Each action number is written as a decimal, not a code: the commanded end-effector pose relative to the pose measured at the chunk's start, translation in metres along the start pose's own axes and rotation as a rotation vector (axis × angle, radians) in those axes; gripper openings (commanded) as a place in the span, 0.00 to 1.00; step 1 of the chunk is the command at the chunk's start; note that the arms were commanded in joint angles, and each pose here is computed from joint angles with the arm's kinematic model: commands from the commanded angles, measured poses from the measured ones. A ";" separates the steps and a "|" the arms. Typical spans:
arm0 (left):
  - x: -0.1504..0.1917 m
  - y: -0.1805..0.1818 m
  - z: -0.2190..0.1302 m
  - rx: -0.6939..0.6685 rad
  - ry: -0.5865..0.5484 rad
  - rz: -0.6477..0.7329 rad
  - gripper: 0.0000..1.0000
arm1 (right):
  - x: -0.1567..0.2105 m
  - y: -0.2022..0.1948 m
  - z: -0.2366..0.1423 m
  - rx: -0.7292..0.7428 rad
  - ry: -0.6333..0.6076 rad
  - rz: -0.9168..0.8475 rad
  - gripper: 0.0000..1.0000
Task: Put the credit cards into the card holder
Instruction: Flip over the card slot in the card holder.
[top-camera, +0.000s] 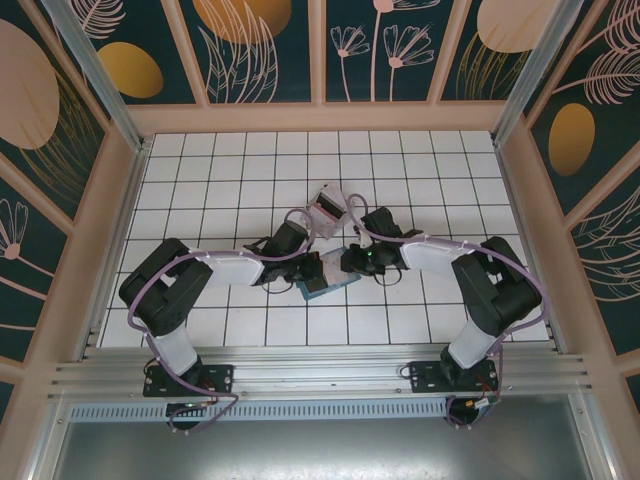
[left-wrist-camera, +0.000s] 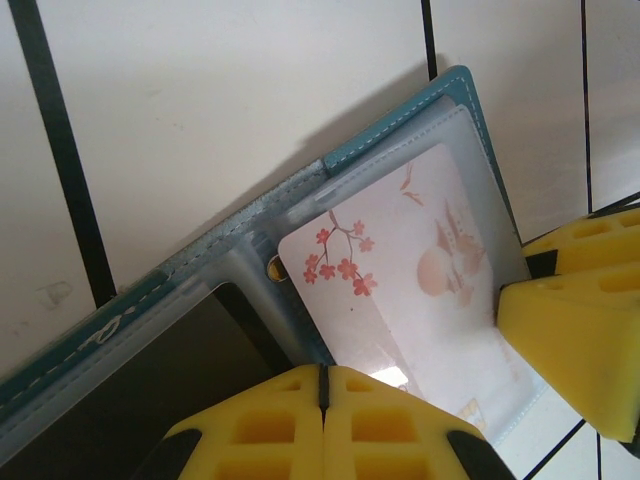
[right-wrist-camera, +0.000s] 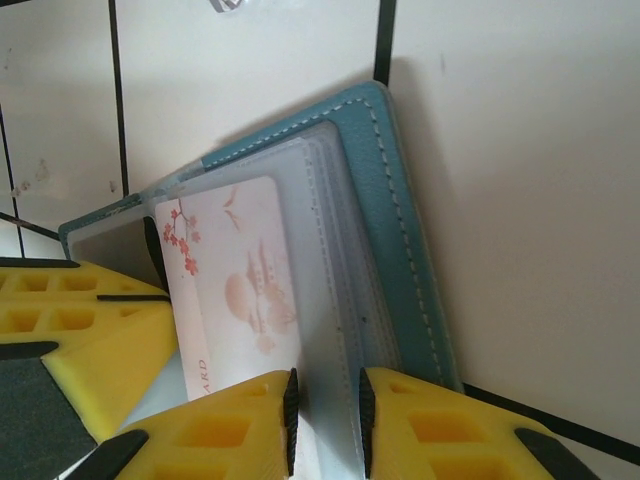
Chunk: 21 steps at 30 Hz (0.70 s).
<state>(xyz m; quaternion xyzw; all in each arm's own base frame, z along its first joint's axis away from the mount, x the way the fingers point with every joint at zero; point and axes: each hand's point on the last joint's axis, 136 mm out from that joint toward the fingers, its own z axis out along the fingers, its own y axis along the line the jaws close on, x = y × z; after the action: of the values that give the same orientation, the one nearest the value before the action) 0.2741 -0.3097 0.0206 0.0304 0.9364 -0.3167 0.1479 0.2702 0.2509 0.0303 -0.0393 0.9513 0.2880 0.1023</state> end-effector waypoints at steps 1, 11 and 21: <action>0.019 0.022 0.006 -0.070 0.058 -0.030 0.00 | -0.004 0.010 0.000 -0.020 -0.003 -0.028 0.27; 0.018 0.021 0.006 -0.069 0.058 -0.029 0.00 | -0.018 0.033 -0.015 -0.048 -0.030 -0.074 0.28; 0.018 0.023 0.005 -0.072 0.051 -0.028 0.00 | -0.014 0.056 -0.016 -0.181 -0.004 -0.080 0.28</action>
<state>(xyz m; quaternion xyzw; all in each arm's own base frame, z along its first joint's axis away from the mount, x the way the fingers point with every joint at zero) 0.2741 -0.3097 0.0206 0.0304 0.9364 -0.3167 0.1479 0.2789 0.2756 0.0586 -0.0701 0.9360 0.3258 0.1131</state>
